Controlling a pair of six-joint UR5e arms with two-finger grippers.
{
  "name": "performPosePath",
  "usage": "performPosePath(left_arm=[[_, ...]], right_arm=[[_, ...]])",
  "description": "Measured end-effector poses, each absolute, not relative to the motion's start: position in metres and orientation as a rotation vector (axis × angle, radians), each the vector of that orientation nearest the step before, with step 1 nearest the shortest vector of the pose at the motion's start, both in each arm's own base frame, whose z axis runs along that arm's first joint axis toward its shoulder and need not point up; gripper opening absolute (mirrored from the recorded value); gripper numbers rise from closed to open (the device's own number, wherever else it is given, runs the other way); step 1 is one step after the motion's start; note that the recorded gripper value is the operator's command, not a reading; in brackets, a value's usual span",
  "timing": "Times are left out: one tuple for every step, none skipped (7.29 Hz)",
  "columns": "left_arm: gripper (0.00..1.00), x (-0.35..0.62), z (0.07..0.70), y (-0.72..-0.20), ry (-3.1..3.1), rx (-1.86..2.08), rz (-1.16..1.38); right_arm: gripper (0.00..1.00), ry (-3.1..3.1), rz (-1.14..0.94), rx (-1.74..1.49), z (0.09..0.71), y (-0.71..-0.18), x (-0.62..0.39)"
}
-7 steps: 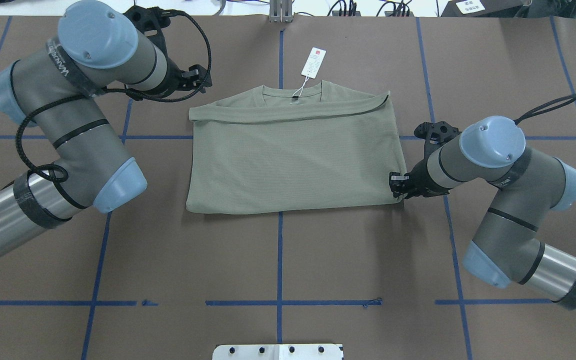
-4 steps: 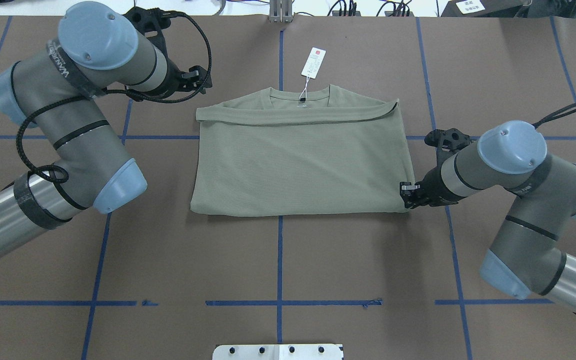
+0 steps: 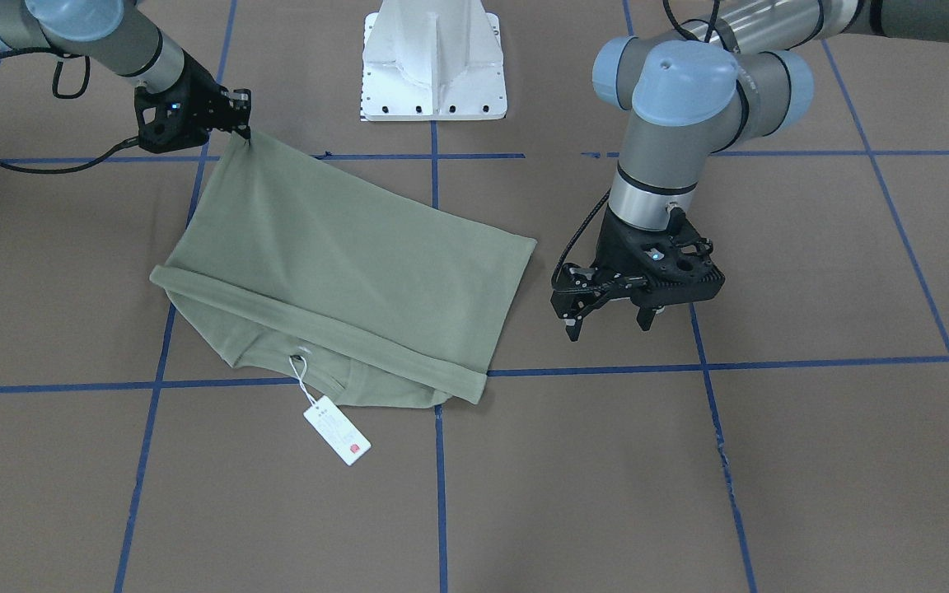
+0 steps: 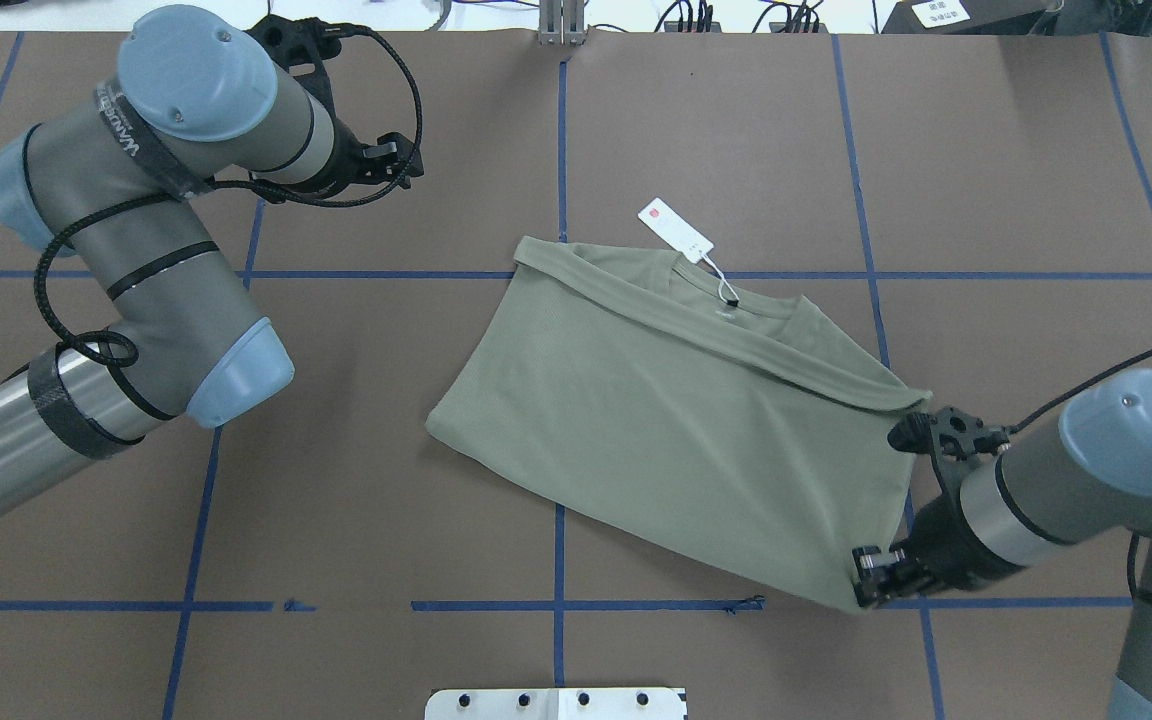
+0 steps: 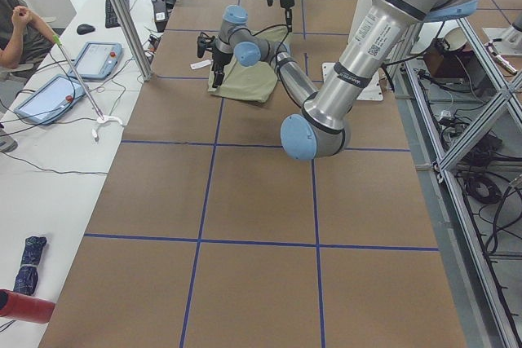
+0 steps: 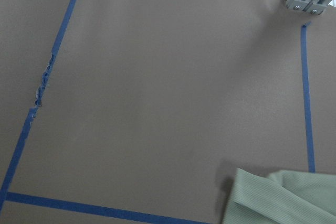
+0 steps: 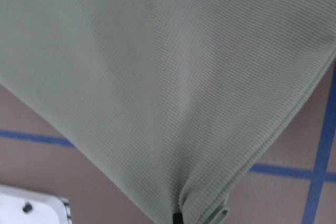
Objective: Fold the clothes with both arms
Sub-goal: 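Grasp the corner with the right gripper and drag it toward the robot, then release the corner with the right gripper while the left gripper lowers to the shirt edge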
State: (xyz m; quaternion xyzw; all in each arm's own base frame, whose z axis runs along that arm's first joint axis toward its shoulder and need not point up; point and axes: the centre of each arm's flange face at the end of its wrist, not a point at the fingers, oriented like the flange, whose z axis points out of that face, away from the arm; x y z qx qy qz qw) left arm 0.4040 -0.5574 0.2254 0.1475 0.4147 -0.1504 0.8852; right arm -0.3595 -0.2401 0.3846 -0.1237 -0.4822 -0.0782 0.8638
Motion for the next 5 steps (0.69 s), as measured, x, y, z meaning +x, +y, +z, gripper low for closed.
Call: performPosePath(left_arm=[[1.0,0.404,0.226,-0.557,0.862,0.307,-0.314],[1.0,0.404,0.226,-0.556,0.863,0.305,-0.315],[1.0,0.406,0.226,-0.554,0.866,0.301,-0.312],[1.0,0.416,0.226,-0.546,0.87,0.291,-0.297],[1.0,0.428,0.224,-0.535,0.877,0.278,-0.28]], right_arm=[[1.0,-1.006,-0.227,-0.3,0.385,-0.211,-0.362],[1.0,-1.004,-0.267,-0.325,0.384,-0.194,-0.366],[1.0,-1.007,-0.285,-0.333,0.382,-0.187,-0.367],[1.0,-1.01,-0.277,-0.327,0.382,-0.19,-0.364],[1.0,-1.017,-0.247,-0.31,0.381,-0.202,-0.356]])
